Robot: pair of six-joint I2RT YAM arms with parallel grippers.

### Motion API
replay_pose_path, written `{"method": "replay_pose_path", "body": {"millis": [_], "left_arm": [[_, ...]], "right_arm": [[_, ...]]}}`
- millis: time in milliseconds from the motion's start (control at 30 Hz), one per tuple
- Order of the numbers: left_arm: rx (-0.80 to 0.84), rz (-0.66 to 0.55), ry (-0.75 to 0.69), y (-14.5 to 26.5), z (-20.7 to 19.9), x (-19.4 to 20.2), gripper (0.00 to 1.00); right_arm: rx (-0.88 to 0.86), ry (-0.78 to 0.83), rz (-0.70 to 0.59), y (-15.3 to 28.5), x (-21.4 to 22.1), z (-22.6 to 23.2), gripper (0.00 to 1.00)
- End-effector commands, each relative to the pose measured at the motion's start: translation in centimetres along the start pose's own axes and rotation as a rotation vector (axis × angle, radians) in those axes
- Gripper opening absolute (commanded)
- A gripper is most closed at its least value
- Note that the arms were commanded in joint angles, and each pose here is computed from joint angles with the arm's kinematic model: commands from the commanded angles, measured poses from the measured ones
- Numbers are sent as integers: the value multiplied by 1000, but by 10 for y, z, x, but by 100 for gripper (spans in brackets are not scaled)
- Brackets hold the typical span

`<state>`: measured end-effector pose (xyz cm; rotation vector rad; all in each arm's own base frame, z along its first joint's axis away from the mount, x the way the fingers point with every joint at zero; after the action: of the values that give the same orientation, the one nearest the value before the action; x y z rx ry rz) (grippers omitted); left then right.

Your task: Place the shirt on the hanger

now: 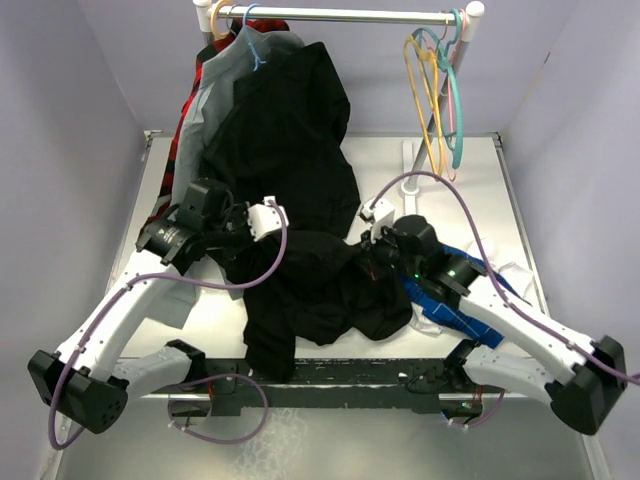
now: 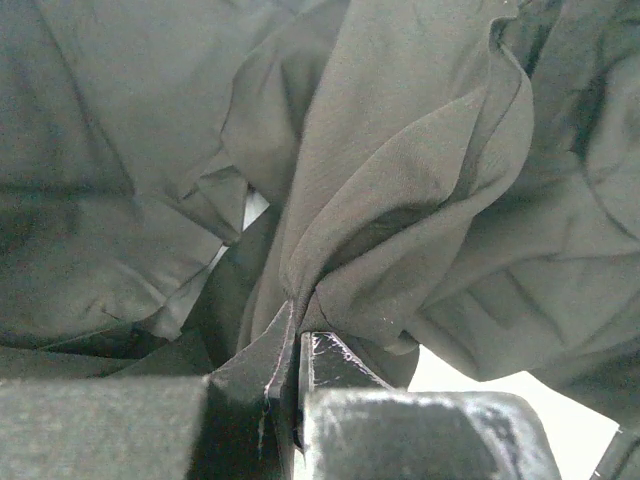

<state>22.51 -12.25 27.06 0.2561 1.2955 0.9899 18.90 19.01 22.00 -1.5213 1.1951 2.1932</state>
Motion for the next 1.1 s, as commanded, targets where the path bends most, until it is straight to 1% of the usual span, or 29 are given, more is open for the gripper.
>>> {"method": "replay_pose_path", "body": {"millis": [0,100,133,200,300,400,600,667,733,767,800,833,867,933,1000,1067], "left_arm": [[-188,-91,-41,-14,33,1,0],[-234,-65,-38,-30,46,17,0],[-246,-59,-28,-35,51,22,0],[-264,-58,-3,-45,61,31,0],[-303,-52,36,-58,80,42,0],[-300,-41,65,-72,92,47,0],[-293,-41,129,-96,110,46,0],[-286,-55,150,-95,112,40,17],[-272,-91,155,-87,111,28,29],[-266,-107,157,-82,110,22,41],[-259,-120,166,-76,107,17,80],[-256,-135,167,-68,104,9,98],[-248,-153,161,-60,100,-2,100],[-205,-189,136,-41,86,-19,99],[-126,-246,97,-25,66,-41,99],[-35,-207,139,-23,43,-52,99]], "right_arm": [[167,-173,27,-33,-8,-13,0],[290,-206,66,-50,-4,-26,0],[301,-216,70,-55,-4,-27,0],[288,-231,39,-63,-10,-26,0],[370,-213,-13,-67,-28,-37,0],[417,-188,-34,-72,-50,-46,0],[505,-195,-11,-95,-59,-70,0],[510,-193,-17,-102,-61,-74,0],[516,-200,-14,-107,-61,-79,0],[517,-203,-7,-109,-61,-82,0],[517,-207,0,-112,-60,-85,0],[520,-213,7,-114,-59,-88,0],[519,-219,11,-116,-59,-91,0],[513,-223,15,-120,-59,-93,0],[508,-223,11,-121,-61,-94,0],[503,-224,8,-122,-63,-94,0]]}}
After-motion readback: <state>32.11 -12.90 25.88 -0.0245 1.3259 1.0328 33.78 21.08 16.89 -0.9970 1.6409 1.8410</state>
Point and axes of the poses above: each gripper's point midway between its finger pads, its own y axis back along the fingers, its own z axis along the line the jaws close on, x = y × z, the point moved 6 cm from there along y, back along the fingers
